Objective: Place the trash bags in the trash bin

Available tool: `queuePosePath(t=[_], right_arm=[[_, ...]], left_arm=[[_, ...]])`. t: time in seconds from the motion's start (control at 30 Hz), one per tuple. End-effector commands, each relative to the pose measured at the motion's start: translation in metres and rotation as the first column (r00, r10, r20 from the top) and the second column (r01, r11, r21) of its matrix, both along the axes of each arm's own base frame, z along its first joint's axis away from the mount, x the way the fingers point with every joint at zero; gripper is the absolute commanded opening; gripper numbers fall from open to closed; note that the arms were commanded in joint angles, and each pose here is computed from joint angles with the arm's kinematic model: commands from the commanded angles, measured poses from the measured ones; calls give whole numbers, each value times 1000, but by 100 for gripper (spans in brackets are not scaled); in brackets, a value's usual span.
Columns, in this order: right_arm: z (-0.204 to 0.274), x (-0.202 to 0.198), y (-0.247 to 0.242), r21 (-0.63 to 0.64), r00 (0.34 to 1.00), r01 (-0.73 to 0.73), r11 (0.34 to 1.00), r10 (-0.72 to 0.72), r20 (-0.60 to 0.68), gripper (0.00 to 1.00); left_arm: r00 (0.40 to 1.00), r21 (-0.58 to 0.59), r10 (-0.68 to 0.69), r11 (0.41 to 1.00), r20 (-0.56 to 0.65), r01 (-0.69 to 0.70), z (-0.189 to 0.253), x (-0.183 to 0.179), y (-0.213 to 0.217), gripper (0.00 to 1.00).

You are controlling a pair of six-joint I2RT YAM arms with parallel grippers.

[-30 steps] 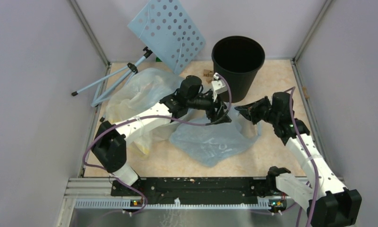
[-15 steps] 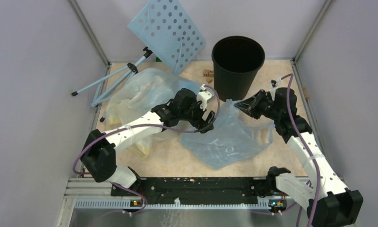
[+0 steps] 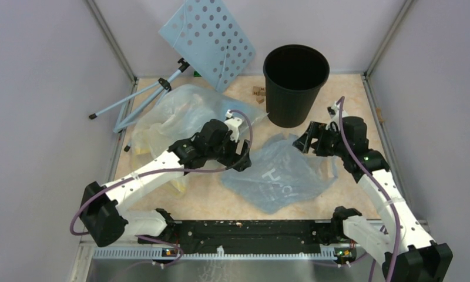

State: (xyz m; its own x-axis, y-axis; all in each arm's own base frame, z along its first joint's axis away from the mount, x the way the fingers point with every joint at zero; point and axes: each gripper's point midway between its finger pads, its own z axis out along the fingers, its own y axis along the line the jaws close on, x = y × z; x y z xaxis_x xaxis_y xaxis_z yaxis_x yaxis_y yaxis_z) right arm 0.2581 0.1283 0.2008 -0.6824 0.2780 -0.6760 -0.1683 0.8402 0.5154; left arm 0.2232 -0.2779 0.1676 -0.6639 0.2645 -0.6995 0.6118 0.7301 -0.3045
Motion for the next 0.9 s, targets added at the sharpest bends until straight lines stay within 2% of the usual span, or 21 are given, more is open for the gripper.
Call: queuePosePath(t=[0.0,0.13,0.23,0.27,0.37,0.5,0.57,0.7,0.87], right_arm=[[-12,-10,6,-59,990,-127,990,131,61,82],[-42,-9,0,-84,994,-101,991,98,-44,79],[-68,-10,-6,-121,989,-84,989,69,-128,75],[-75,-11,-6,-123,987,-83,989,64,-147,70],[-86,-17,2,-113,977,-98,989,74,-202,65],[-96,-28,24,-42,963,-131,991,117,-243,63],[-99,-37,36,-1,958,-141,990,136,-253,62],[-96,-48,50,43,958,-160,986,166,-233,61],[-81,-46,46,32,973,-134,990,138,-185,64]], left_arm=[[991,-31,49,998,-124,-53,-11,-23,7,88],[968,-63,61,995,-242,-78,-33,-40,4,74],[957,-88,102,988,-271,-130,-52,-43,6,57],[953,-92,111,986,-282,-142,-65,-47,9,51],[957,-133,118,979,-266,-158,-82,-45,8,38],[954,-101,178,973,-241,-207,-103,-22,4,24],[961,-94,189,973,-200,-211,-103,0,0,20],[974,-143,203,966,-103,-216,-82,55,-14,18],[970,-191,225,952,-88,-238,-54,115,-16,19]])
